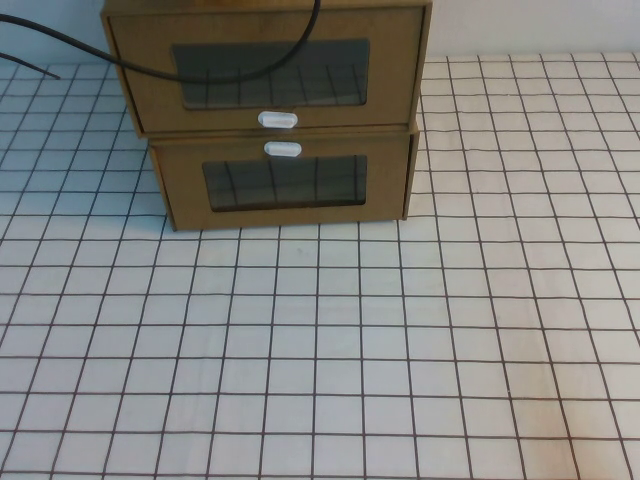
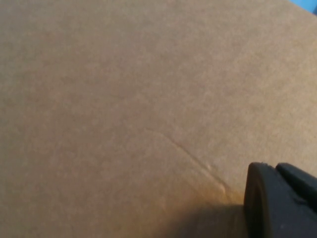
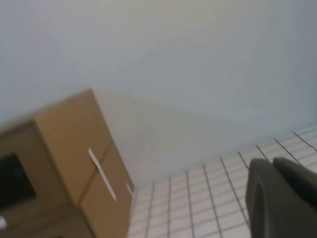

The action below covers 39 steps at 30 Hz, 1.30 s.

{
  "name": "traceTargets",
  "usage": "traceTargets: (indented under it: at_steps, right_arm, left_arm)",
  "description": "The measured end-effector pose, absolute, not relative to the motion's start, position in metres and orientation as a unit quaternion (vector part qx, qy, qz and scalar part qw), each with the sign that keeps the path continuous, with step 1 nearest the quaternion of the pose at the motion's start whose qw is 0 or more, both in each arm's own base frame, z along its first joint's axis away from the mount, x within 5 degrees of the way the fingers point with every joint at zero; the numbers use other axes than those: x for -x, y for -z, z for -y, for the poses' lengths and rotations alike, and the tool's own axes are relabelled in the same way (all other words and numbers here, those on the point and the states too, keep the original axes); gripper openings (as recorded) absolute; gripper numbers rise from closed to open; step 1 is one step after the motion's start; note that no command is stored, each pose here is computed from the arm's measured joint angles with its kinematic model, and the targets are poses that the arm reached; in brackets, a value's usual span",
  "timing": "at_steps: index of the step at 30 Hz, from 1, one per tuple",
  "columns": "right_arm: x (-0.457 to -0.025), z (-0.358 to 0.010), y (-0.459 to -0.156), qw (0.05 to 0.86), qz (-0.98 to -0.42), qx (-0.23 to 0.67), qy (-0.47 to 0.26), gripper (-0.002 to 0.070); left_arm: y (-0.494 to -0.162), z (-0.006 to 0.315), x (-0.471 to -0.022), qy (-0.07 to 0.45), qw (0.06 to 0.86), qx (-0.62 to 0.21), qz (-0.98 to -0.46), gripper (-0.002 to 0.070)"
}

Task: Open the shoe box
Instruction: 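Pull the top drawer of the cardboard box fully open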

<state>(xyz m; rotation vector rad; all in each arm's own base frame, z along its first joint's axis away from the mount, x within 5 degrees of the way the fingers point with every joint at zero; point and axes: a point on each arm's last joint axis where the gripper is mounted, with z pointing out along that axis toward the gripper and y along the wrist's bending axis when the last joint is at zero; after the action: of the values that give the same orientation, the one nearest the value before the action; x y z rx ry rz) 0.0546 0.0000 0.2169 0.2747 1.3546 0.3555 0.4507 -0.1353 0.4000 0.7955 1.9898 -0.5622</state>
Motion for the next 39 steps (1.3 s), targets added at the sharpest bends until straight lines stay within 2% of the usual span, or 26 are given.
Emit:
traceTargets:
  at_steps: [3, 7, 12, 19, 25, 32, 39]
  right_arm:
    - [-0.054, 0.001, -0.218, 0.744, -0.608, -0.173, -0.216, -0.0014]
    - [-0.053, -0.006, -0.222, 0.652, -0.680, -0.214, -0.259, -0.0013]
    - [-0.055, -0.015, -0.244, 0.518, -0.800, -0.191, -0.232, -0.0014]
    - [-0.078, -0.023, -0.274, 0.415, -0.886, -0.096, -0.185, -0.0013]
    - [-0.119, -0.034, -0.288, 0.356, -0.912, -0.018, -0.203, -0.0013]
    - [-0.179, -0.054, -0.304, 0.321, -0.917, 0.058, -0.230, -0.0013]
    - [-0.227, -0.119, -0.320, 0.304, -0.909, 0.177, -0.223, -0.0013]
  left_arm:
    - [-0.400, 0.135, -0.451, 0.227, 0.446, -0.321, -0.804, -0.0002]
    - [-0.400, 0.135, -0.451, 0.227, 0.446, -0.321, -0.804, -0.0002]
    - [-0.400, 0.135, -0.451, 0.227, 0.446, -0.321, -0.804, -0.0002]
    - [-0.400, 0.135, -0.450, 0.228, 0.445, -0.322, -0.804, -0.0002]
    - [-0.400, 0.135, -0.450, 0.228, 0.445, -0.322, -0.804, -0.0002]
    - [-0.400, 0.135, -0.450, 0.228, 0.444, -0.321, -0.805, -0.0002]
    - [-0.400, 0.135, -0.450, 0.229, 0.444, -0.321, -0.805, -0.0002]
